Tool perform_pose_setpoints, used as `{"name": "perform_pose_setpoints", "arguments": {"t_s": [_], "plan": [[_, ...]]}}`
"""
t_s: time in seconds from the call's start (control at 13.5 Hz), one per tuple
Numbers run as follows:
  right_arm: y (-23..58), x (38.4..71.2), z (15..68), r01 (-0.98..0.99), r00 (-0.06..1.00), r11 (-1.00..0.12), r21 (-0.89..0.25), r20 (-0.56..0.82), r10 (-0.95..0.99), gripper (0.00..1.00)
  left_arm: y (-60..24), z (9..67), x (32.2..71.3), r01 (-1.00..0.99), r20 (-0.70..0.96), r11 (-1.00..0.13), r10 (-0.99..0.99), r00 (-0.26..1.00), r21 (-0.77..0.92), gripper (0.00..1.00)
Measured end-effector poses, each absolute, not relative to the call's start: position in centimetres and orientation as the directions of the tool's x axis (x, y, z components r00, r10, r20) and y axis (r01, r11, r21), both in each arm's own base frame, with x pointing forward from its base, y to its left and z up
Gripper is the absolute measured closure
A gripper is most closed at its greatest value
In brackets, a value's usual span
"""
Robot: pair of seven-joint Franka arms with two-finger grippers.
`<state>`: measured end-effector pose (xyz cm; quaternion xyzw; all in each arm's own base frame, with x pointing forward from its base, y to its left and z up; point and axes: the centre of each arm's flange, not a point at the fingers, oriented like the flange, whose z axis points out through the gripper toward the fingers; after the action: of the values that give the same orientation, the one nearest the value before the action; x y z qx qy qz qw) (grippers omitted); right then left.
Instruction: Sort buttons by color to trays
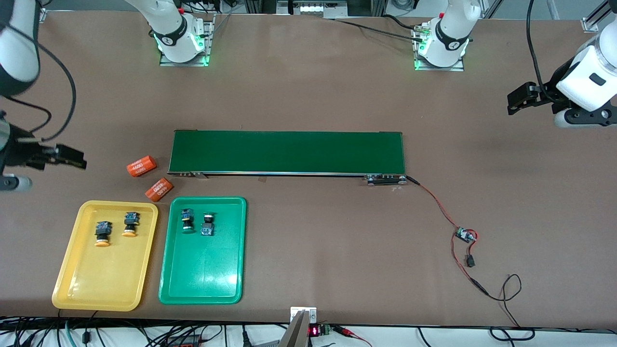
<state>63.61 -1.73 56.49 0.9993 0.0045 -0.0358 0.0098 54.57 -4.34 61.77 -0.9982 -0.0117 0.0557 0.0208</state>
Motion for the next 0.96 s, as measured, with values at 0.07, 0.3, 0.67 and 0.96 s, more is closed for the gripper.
{"name": "perform_pose_setpoints", "arguments": {"t_s": [0.07,0.3,0.67,0.96], "plan": [[-2.7,62.6,57.2,-0.029,0.995,-0.999,0.018,-0.099,-0.030,0.00,-4.3,61.8,54.6,0.021,-0.111,-0.999,0.026,0.993,-0.043,0.00],[-5.7,61.1,58.0,-0.090,0.992,-0.996,0.010,-0.093,-0.090,0.00,-4.3,61.8,54.6,0.021,-0.112,-0.999,0.026,0.993,-0.043,0.00],[-6.7,59.1,57.7,-0.089,0.996,-0.996,0.027,-0.018,-0.090,0.00,-4.3,61.8,54.5,0.021,-0.112,-0.999,0.026,0.993,-0.043,0.00],[-5.7,59.0,57.6,-0.071,0.997,-0.997,0.025,-0.007,-0.071,0.00,-4.3,61.8,54.5,0.021,-0.113,-0.999,0.026,0.993,-0.043,0.00]]}}
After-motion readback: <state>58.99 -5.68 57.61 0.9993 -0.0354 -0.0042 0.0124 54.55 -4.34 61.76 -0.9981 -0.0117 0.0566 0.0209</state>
